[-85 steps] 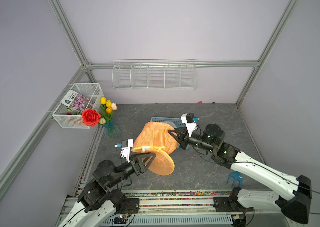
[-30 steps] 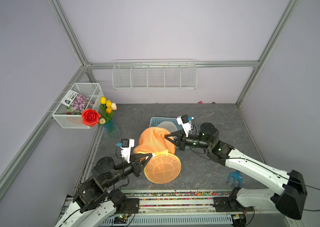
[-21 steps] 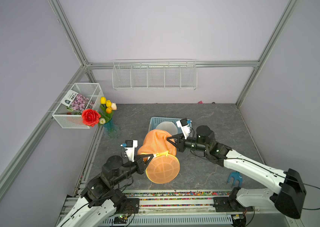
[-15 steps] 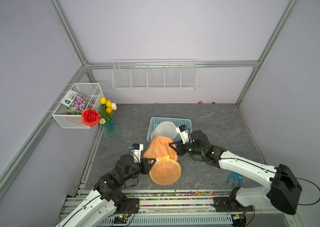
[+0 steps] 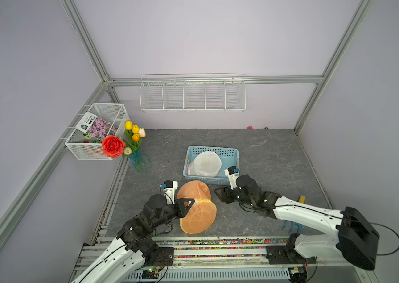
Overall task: Turn the laundry bag inside out
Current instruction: Zip the zipper on the laundry bag.
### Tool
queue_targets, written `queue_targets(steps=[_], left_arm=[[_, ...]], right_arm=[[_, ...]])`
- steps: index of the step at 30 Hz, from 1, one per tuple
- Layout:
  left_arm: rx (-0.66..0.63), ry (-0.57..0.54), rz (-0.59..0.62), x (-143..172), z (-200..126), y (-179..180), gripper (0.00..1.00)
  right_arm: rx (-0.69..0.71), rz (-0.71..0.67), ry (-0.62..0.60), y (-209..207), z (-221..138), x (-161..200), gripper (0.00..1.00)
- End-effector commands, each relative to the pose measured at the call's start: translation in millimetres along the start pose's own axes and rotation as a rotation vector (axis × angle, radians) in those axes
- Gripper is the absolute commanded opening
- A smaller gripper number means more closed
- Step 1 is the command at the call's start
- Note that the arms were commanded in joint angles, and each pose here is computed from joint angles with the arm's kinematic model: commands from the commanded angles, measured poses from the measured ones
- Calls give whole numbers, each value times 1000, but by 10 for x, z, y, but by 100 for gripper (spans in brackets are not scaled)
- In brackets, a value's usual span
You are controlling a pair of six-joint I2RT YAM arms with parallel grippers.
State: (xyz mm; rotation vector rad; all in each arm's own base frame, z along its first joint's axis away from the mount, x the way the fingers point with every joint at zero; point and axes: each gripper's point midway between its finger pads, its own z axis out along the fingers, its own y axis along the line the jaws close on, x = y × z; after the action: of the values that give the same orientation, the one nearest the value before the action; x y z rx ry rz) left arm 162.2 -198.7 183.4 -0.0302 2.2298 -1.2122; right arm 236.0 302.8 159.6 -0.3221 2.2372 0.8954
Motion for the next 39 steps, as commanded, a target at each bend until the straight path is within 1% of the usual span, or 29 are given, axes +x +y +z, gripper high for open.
queue_targets(steps=[1, 6, 9, 12, 15, 18, 20, 22, 29, 32, 39], left_arm=[[20, 15, 8, 30, 41, -20, 0], [-1, 1, -11, 15, 65, 37, 0], [5, -6, -11, -8, 66, 11, 0], [-6, -2, -2, -19, 63, 6, 0], [-4, -8, -5, -27, 46, -1, 0], [1, -16, -16, -32, 36, -1, 0], [1, -17, -19, -36, 38, -2, 0], [-3, -17, -19, -35, 42, 6, 0], [-7, -20, -20, -36, 46, 19, 0], [-5, -22, -22, -36, 57, 27, 0], [-5, -24, -23, -43, 73, 26, 0]], right_arm=[[57, -5, -42, -52, -157, -12, 58], [31, 29, -55, 222, -215, 41, 58], [-18, 73, -7, 372, -126, 135, 57], [-16, 125, 21, 347, -95, 214, 55], [-69, 188, 12, 375, -99, 255, 55], [-122, 282, 23, 383, -89, 309, 55], [-178, 375, 1, 398, -95, 318, 55], [-203, 440, -14, 392, -107, 316, 54], [-280, 538, -33, 485, -133, 283, 48], [-290, 576, -50, 505, -155, 283, 47], [-296, 651, -34, 521, -138, 340, 43]])
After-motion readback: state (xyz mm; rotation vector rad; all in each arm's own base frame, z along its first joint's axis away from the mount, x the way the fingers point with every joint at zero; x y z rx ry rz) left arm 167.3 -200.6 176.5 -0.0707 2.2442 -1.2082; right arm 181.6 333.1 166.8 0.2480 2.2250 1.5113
